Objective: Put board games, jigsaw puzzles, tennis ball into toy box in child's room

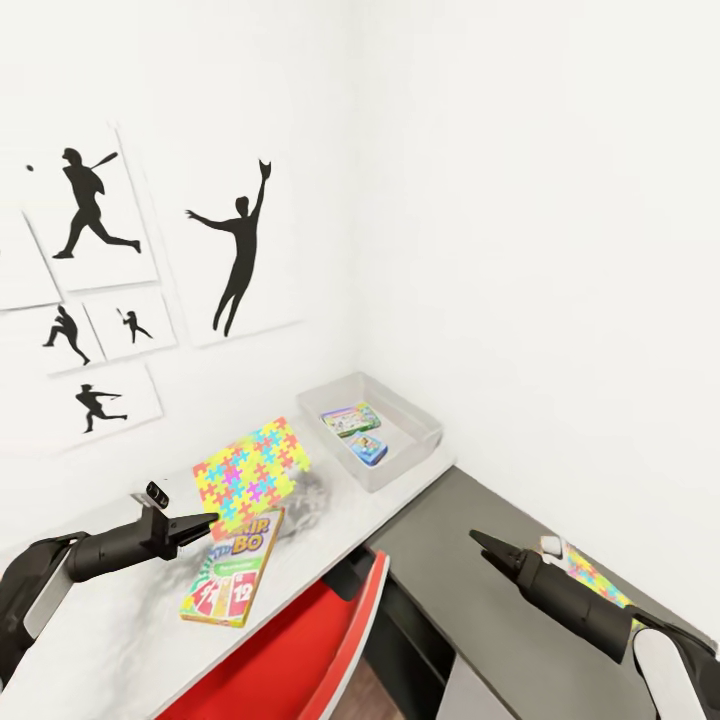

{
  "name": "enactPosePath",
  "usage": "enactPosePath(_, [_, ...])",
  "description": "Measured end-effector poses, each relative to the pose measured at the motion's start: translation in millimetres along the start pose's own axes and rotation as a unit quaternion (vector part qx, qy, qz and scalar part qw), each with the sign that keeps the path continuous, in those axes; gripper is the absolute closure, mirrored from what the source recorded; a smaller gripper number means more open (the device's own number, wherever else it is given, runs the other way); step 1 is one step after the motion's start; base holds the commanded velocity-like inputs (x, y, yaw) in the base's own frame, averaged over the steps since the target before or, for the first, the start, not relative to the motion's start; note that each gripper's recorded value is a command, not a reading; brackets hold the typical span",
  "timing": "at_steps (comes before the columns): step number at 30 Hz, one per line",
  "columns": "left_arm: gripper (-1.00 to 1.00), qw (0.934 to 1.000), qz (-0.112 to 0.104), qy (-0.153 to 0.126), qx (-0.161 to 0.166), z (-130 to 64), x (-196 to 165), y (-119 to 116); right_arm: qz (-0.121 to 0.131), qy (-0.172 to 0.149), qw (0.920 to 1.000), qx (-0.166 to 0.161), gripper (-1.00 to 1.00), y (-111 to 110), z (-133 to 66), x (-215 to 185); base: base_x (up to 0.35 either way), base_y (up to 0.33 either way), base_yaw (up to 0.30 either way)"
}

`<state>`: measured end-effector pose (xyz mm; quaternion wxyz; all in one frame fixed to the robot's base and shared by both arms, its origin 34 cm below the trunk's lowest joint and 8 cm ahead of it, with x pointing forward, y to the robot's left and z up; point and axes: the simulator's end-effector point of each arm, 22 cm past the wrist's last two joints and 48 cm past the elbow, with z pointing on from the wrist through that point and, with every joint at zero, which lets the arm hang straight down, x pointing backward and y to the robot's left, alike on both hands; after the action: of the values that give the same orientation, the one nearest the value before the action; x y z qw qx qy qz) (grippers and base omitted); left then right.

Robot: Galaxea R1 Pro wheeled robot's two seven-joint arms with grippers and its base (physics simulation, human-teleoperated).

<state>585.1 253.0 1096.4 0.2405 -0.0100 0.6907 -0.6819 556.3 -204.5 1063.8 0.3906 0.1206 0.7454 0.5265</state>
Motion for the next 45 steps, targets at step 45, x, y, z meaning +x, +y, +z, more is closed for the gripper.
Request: enactPosePath(45, [1.00, 1.0000, 0.001, 0.000, 0.000, 0.4, -0.1, 0.7, 0.000, -0.002, 1.0000, 0.002, -1.00, -1.8, -0.6, -1.1, 0.074, -0.020, 0.098])
